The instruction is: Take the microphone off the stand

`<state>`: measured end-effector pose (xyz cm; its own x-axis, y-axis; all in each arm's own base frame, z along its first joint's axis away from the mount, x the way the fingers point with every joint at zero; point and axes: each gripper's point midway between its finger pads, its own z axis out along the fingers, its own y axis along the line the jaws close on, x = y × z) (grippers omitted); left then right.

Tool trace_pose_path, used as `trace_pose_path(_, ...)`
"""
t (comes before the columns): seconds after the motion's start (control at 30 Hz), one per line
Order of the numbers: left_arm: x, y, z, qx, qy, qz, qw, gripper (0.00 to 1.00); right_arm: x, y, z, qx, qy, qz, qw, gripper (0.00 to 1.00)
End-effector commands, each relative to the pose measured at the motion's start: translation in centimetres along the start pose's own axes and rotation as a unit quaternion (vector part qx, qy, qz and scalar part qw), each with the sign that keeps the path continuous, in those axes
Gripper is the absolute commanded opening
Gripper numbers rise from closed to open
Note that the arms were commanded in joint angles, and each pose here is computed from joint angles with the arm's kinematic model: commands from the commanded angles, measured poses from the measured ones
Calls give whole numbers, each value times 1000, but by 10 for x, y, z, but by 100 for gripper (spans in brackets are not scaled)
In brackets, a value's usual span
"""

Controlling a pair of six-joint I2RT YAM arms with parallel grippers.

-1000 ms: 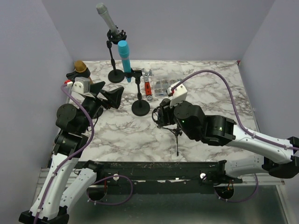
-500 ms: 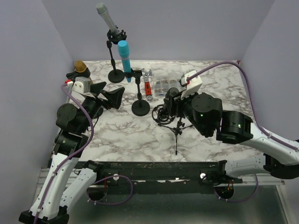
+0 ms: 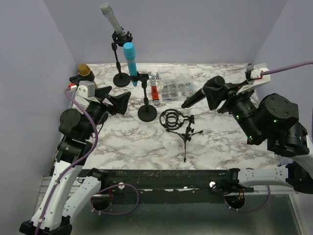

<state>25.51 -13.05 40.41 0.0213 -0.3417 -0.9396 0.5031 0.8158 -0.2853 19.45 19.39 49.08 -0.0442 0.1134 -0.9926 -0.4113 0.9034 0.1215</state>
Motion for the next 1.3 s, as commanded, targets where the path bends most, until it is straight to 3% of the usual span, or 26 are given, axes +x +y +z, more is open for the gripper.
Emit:
trace_pose_path(0.0,-4,-3,-2,1,-1,-5,1000,94,-22,-39,-4,110,-38,4,993,1)
trace_pose_path(0.2,-5,-2,-3,-2,-3,-5,1000,94,-20,-81,-12,261,-52,-55,962,1)
trace_pose_path(0.37,-4,-3,-2,1,-1,-8,1000,94,-25,-84,-12,266,-74,-39,960,1)
trace_pose_path(0.63,-6,-6,-5,6,-5,-12,1000,94,-9,-100,17,334,-54,-101,935,1)
trace_pose_path(0.8,-7,-5,-6,0,-9,-8,1000,93,25,-113,55,356,-3,-152,922,1)
trace_pose_path(0.97,-7,-8,-7,3,-8,-5,1000,94,62,-146,97,341,53,-120,931,1)
trace_pose_path(1.27,-2,-13,-5,15,0,-6,1000,93,137,-207,160,356,164,-69,917,1)
